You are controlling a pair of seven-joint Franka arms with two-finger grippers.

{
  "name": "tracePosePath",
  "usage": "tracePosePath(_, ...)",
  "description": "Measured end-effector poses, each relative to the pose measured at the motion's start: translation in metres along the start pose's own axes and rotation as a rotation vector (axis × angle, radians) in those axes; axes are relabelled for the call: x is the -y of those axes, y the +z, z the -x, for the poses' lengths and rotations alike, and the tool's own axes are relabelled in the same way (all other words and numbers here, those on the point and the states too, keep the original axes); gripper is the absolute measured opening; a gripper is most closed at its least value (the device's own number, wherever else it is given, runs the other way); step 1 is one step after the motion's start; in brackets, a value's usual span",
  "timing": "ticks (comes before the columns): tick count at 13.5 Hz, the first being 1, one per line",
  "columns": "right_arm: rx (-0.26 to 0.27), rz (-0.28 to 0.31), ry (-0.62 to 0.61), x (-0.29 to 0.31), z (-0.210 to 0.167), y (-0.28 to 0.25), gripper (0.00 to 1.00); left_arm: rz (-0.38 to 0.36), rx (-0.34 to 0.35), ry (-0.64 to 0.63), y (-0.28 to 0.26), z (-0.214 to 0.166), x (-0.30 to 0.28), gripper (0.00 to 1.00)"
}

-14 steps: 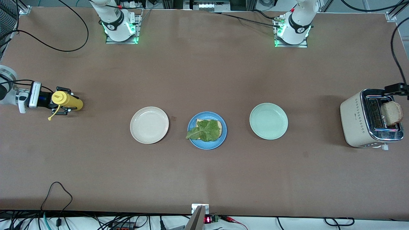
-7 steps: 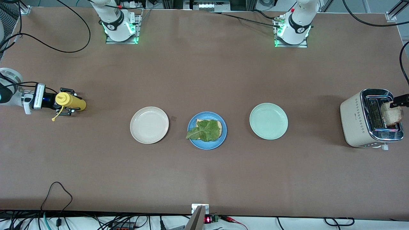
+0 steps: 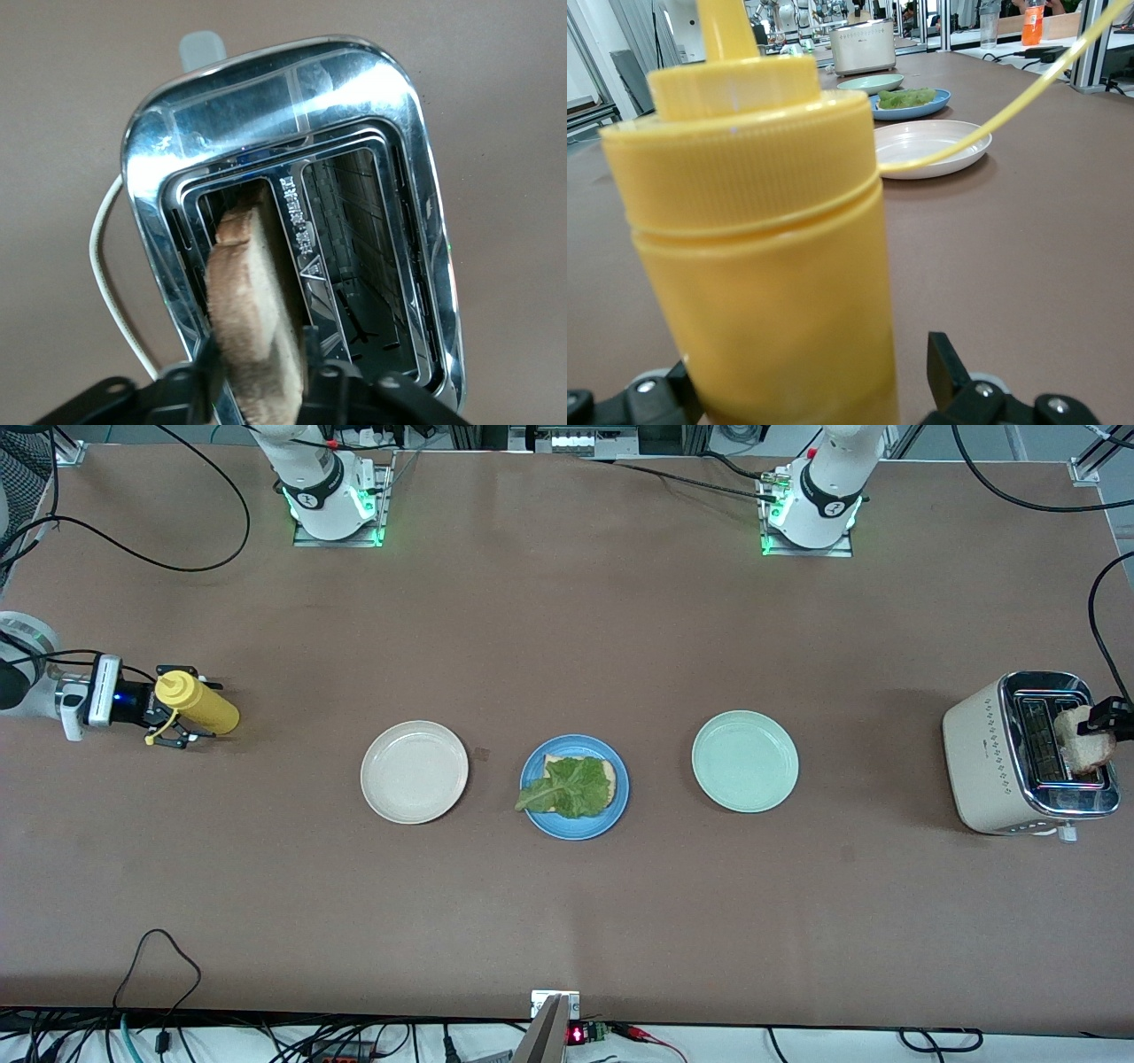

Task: Make sandwich in blue plate with both arms
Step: 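Grasp the second bread slice with the left gripper while the right gripper releases the bottle, then carry the bread to the blue plate while the right gripper withdraws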

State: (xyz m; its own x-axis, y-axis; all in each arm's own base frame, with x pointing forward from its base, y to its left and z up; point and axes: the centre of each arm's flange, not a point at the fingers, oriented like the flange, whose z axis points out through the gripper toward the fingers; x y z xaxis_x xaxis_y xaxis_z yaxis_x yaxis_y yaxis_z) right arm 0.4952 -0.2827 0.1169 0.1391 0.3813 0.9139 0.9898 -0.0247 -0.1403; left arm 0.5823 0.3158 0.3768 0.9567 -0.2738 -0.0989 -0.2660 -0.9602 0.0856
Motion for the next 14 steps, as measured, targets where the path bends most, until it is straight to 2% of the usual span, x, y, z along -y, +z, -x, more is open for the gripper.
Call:
tracePosePath(2,0.003,0.006,0.004,0.004,0.003,-0.006,1.0,-0.001,-0.001,-0.001,-0.001,0.0,0.001,0.14)
tracePosePath(3,0.01,0.008,0.005,0.006,0.005,-0.01,1.0,-0.002,-0.003,-0.001,-0.002,0.0,0.001,0.12)
tracePosePath(6,0.057,0.014,-0.001,0.013,0.011,-0.035,1.0,-0.02,-0.02,0.002,-0.023,-0.001,-0.001,0.12)
tracePosePath(9,0.112,0.021,-0.01,0.019,0.015,-0.063,1.0,-0.008,0.004,0.031,-0.088,0.001,-0.029,0.12)
tracePosePath(12,0.147,0.034,-0.048,0.016,0.002,-0.086,1.0,-0.009,0.023,0.13,-0.145,-0.026,-0.094,0.11)
tracePosePath(14,0.174,0.016,-0.066,0.005,-0.03,-0.098,1.0,-0.002,0.035,0.23,-0.146,-0.06,-0.15,0.09)
